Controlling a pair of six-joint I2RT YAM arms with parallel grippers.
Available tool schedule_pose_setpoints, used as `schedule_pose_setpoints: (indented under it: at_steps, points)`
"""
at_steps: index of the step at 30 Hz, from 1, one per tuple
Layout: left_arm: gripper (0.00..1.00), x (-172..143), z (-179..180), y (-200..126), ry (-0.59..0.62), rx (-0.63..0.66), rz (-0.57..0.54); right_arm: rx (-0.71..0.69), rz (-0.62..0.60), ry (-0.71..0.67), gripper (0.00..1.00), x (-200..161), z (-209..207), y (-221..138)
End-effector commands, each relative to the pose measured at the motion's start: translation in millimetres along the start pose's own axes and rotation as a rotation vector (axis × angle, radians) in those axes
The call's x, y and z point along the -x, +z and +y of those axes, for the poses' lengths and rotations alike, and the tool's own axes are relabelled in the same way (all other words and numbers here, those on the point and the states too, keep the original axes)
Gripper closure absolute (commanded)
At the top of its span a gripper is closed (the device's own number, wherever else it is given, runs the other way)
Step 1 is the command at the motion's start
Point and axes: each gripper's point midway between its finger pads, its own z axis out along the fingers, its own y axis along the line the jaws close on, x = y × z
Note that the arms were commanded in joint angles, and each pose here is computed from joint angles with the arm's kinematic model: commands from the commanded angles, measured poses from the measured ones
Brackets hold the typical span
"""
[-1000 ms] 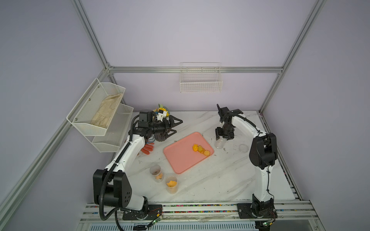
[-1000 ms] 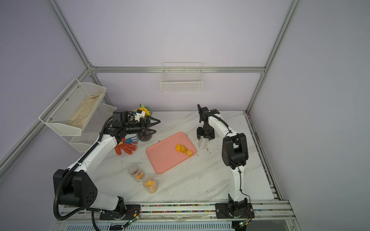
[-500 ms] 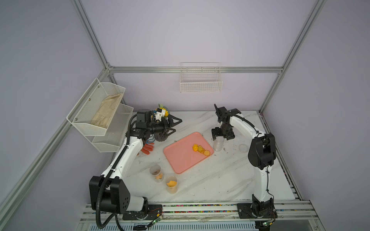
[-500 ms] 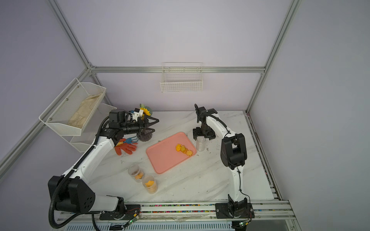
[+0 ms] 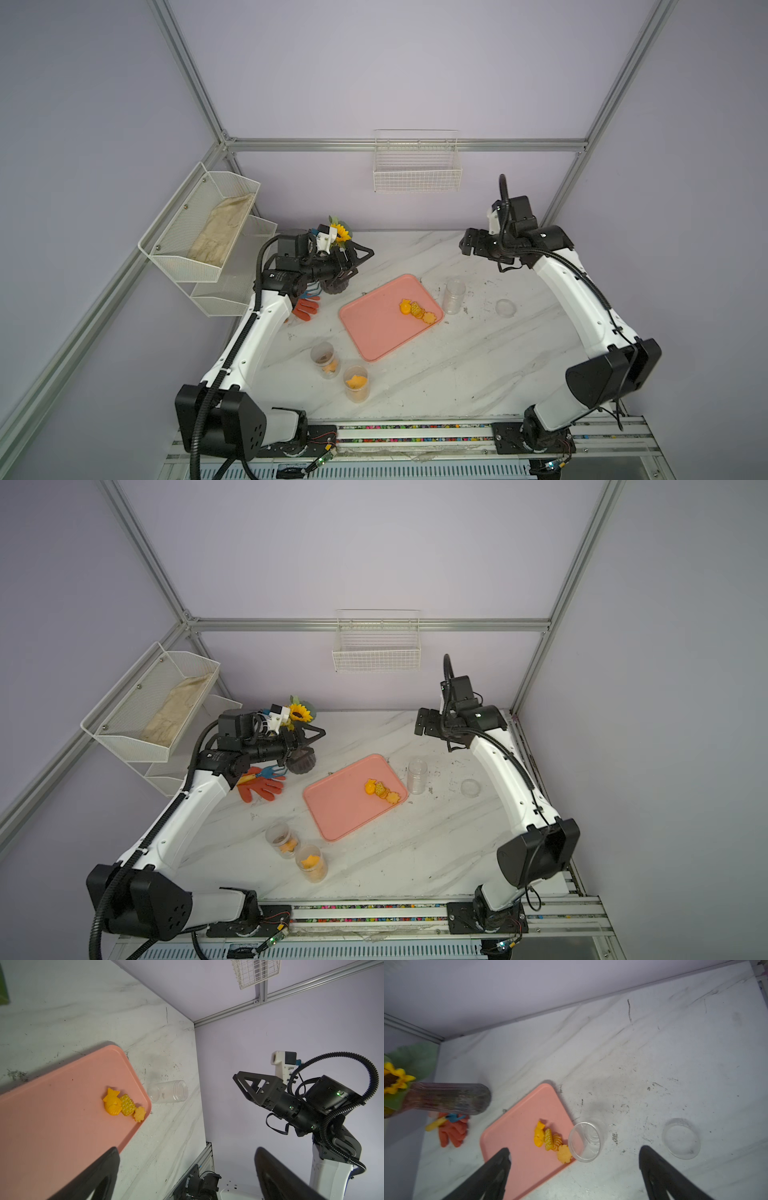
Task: Pour the cookies out of the jar
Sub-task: Place the jar at the center of the board, then pick up the jar from the center of the board.
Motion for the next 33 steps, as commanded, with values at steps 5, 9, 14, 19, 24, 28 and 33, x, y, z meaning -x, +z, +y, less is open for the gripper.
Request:
schedule_pose_setpoints:
  at_steps: [5,9,14,19,24,28,33]
  points:
    - [0.00,-10,12,-16,0.038,0.052,-0.064,0.357,0.179,0.189,0.03,-26,39,20]
    - [0.00,-16,17,-20,0.017,0.065,-0.071,0.379,0.212,0.202,0.03,-38,41,12]
    - [0.00,-28,25,-26,-0.028,0.089,-0.071,0.434,0.259,0.226,0.03,-50,46,8]
    - [0.00,-44,41,-36,-0.094,0.131,-0.105,0.469,0.323,0.209,0.03,-70,60,9]
    - [0.00,-63,48,-50,-0.184,0.151,-0.126,0.500,0.444,0.177,0.03,-110,82,8]
    - [0.00,-79,53,-60,-0.218,0.186,-0.120,0.500,0.501,0.108,0.03,-141,88,-4]
    - [0.00,-93,46,-82,-0.212,0.215,-0.163,0.510,0.592,0.012,0.03,-184,103,-15]
